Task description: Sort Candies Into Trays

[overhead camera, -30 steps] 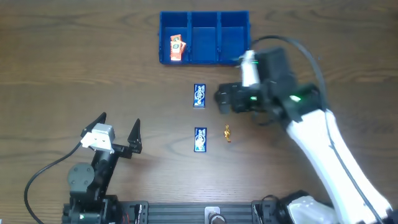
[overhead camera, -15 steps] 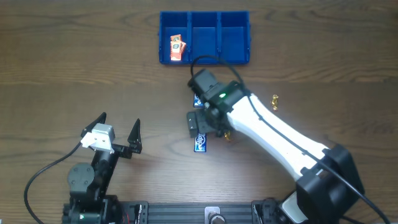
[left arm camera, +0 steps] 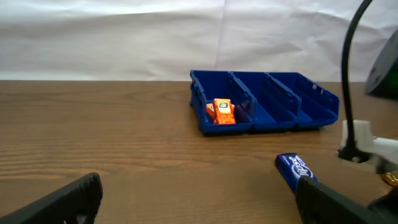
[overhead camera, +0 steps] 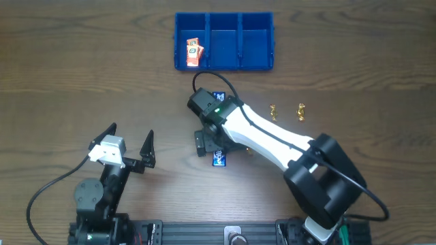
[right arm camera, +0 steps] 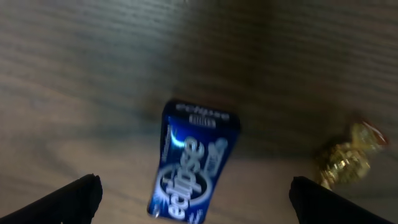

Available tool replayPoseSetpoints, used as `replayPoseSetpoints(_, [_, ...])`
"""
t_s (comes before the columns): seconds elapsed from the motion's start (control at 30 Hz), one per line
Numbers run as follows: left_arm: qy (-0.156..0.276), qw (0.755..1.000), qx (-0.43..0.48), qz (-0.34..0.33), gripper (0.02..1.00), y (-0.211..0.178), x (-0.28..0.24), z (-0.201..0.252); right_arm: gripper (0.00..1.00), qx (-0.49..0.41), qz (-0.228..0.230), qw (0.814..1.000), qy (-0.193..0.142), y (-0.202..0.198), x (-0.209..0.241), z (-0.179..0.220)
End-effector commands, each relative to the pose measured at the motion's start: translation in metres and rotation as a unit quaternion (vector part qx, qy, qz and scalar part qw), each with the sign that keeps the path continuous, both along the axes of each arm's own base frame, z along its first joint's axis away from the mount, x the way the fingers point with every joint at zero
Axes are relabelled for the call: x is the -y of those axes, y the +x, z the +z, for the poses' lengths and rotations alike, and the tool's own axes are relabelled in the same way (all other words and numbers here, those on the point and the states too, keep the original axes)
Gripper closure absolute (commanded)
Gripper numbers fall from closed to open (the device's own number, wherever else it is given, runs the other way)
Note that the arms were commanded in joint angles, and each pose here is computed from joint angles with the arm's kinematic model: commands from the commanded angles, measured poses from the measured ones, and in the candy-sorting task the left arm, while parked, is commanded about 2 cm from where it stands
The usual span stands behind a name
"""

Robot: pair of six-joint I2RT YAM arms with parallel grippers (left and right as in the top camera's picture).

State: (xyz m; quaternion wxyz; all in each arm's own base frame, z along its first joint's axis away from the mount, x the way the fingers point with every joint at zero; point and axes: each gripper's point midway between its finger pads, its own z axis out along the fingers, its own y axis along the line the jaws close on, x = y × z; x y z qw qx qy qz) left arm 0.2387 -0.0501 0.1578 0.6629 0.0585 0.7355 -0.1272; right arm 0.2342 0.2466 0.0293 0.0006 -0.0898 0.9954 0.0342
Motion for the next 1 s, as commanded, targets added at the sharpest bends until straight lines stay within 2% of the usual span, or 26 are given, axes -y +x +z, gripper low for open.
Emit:
replayPoseSetpoints(0.03, [0.008,1.000,-0.021,-0.009,0.020,-0.001,0.003,-0.016,0.003,0.005,-0.014,1.000,-0.008,0.007,-0.004,-0.011])
replayPoseSetpoints(0.17, [0.008,1.000,-0.021,-0.009,0.020,-0.001,0.003,-0.016,0.003,-0.003,-0.022,0.999,-0.027,0.007,0.000,-0.026])
replayPoseSetpoints(0.3, [0.008,1.000,-0.021,-0.009,0.020,-0.001,0.003,-0.016,0.007,0.002,-0.022,1.000,-0.023,0.010,-0.003,-0.027])
replayPoseSetpoints(0.73, [0.008,1.000,-0.021,-0.009,0.020,-0.001,0.003,-0.016,0.159,-0.005,-0.023,0.999,-0.030,0.010,-0.003,-0.040])
replayPoseSetpoints(0.87, [0.008,1.000,-0.021,-0.009,0.020,-0.001,0.003,-0.016,0.235,-0.005,-0.022,0.999,-0.030,0.010,-0.004,-0.042])
replayPoseSetpoints(1.0, [0.008,1.000,-0.020,-0.009,0.020,-0.001,0.003,-0.016,0.395,-0.004,-0.022,0.999,-0.029,0.010,-0.004,-0.042])
